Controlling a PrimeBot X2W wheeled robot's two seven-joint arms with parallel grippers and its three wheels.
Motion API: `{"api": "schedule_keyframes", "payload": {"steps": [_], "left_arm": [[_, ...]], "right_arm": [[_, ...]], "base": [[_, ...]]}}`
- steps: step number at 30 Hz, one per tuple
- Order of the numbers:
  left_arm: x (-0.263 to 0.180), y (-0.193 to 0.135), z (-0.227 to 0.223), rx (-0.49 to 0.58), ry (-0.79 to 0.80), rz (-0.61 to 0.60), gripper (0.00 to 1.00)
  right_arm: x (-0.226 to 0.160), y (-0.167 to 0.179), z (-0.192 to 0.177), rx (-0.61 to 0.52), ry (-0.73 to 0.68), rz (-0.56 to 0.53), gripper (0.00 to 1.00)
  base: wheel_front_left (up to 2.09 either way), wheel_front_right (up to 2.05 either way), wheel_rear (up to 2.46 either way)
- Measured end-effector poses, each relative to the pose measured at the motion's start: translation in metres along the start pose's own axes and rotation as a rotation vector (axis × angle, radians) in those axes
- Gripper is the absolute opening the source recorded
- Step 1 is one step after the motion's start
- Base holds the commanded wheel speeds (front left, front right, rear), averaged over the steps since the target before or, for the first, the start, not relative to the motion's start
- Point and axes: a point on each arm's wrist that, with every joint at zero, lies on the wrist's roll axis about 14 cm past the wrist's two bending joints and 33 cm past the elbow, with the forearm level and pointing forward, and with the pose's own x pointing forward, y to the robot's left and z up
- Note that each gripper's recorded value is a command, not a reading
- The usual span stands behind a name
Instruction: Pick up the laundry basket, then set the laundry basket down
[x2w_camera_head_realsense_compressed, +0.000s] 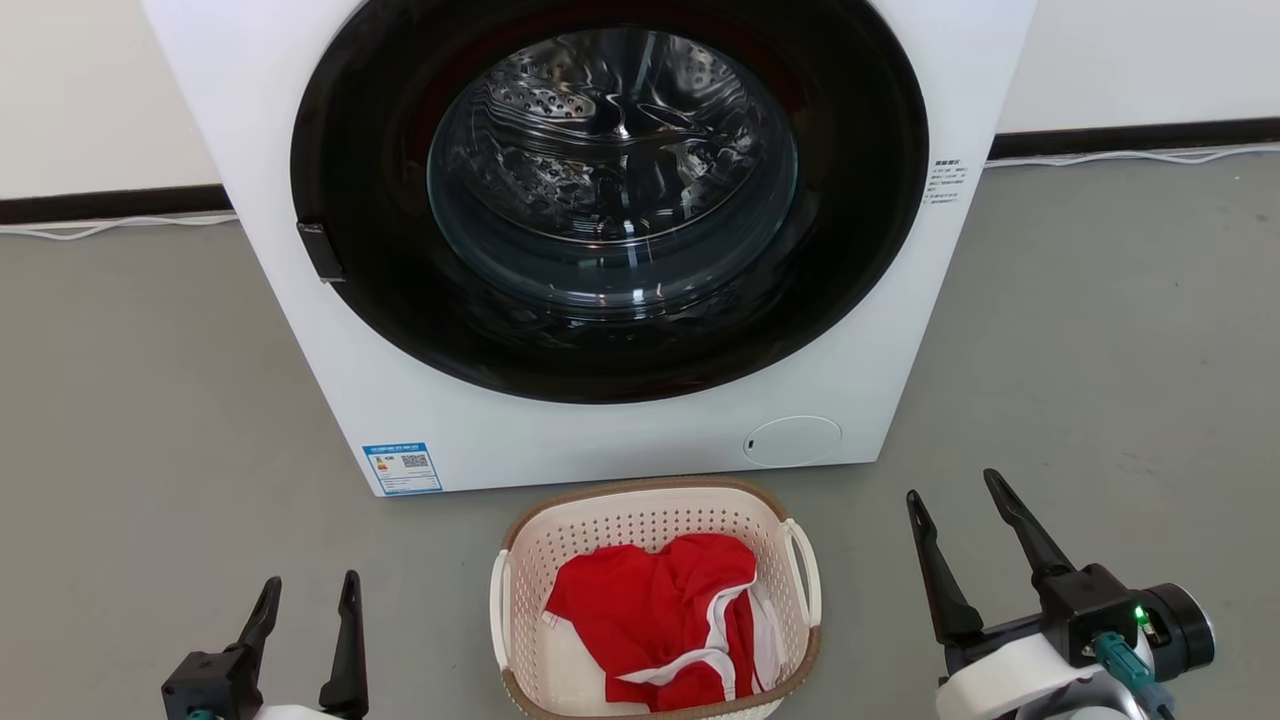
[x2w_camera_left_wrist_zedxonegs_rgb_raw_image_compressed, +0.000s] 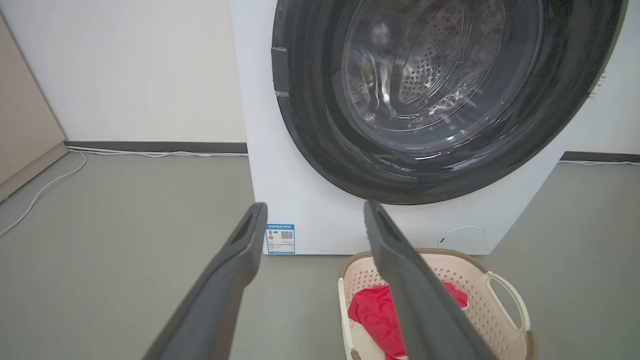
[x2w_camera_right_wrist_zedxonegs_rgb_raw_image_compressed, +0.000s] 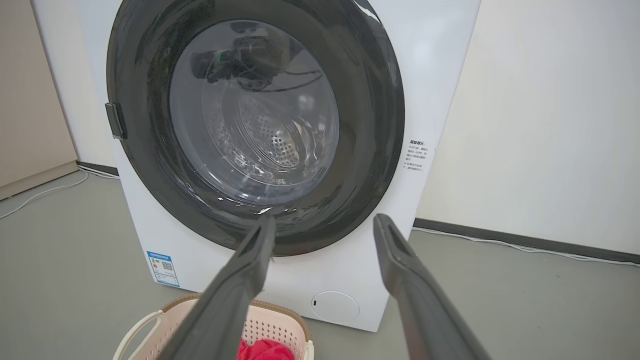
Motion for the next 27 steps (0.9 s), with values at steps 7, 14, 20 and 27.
{"api": "schedule_keyframes", "payload": {"steps": [7,14,20,27], "left_arm": [[-0.001,0.002,-0.001,0.002,0.004,0.006,1.00],[-0.001,0.003,-0.003,0.002,0.009,0.009,1.00],[0.000,0.003,-0.005,0.002,0.016,0.009,1.00],[0.003,0.002,-0.016,0.001,0.050,0.005,1.00]], "right_arm": [[0.002,0.002,-0.001,-0.001,0.004,0.007,1.00],[0.002,0.003,-0.003,0.000,0.008,0.009,1.00],[0.003,0.003,-0.005,0.001,0.016,0.009,1.00],[0.006,0.000,-0.018,0.005,0.053,0.002,1.00]], "base": [[0.00,0.00,0.00],[0.00,0.00,0.00],[0.00,0.00,0.00],[0.00,0.00,0.00]]}}
